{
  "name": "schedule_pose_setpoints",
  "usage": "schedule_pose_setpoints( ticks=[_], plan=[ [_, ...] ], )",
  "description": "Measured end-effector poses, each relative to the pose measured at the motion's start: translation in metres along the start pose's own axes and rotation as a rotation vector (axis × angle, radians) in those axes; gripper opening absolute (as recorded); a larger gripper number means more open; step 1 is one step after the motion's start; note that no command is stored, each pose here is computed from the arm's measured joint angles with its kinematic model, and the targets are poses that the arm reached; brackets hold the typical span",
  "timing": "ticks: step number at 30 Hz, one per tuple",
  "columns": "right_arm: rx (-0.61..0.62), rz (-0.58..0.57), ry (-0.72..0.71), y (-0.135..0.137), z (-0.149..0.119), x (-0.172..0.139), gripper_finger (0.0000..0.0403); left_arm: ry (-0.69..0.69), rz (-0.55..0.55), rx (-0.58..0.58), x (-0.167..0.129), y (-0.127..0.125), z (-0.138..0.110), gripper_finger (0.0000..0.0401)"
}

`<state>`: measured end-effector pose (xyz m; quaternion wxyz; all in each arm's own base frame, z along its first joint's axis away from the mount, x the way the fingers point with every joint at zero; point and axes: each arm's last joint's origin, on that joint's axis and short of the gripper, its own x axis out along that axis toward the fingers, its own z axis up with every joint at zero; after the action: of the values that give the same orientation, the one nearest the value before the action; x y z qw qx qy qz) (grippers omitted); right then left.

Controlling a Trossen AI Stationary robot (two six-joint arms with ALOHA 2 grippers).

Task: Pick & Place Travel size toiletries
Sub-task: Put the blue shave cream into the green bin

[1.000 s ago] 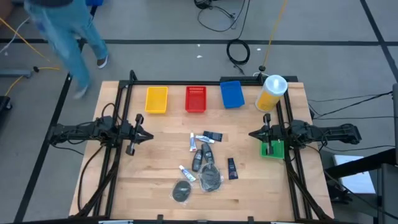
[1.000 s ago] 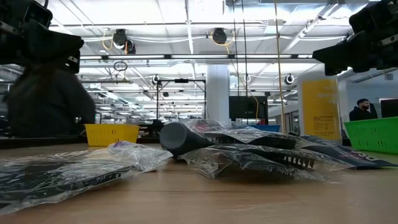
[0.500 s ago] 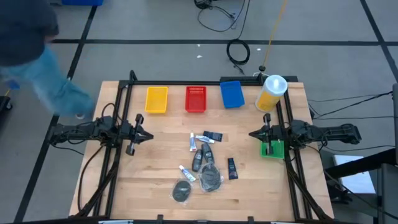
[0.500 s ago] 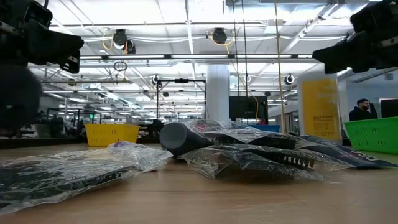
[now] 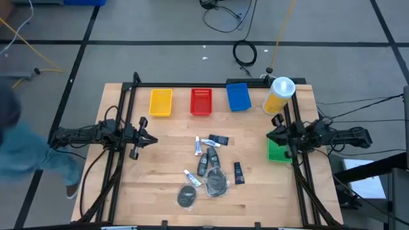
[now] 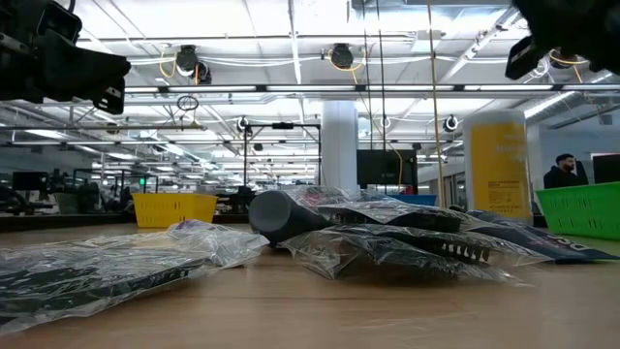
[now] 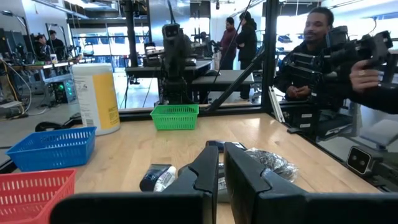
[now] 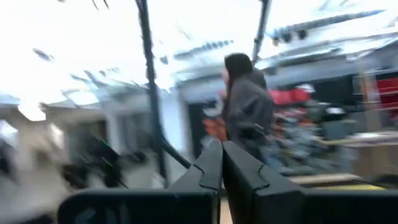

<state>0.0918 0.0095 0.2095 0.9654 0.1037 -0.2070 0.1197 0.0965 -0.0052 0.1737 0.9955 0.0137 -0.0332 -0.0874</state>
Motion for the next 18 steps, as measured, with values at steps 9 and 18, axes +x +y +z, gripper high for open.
schedule_pose_setpoints(
  ticks=[9, 18],
  plan=[
    [0.109, -0.073, 0.229, 0.0, -0.032, 0.021, 0.0004, -0.007, 0.001, 0.005, 0.0, 0.0, 0.001, 0.0026],
    [0.06, -0.151, 0.573, 0.004, -0.07, 0.058, 0.0026, -0.008, 0.019, 0.032, 0.0, 0.001, 0.001, 0.0026]
  ],
)
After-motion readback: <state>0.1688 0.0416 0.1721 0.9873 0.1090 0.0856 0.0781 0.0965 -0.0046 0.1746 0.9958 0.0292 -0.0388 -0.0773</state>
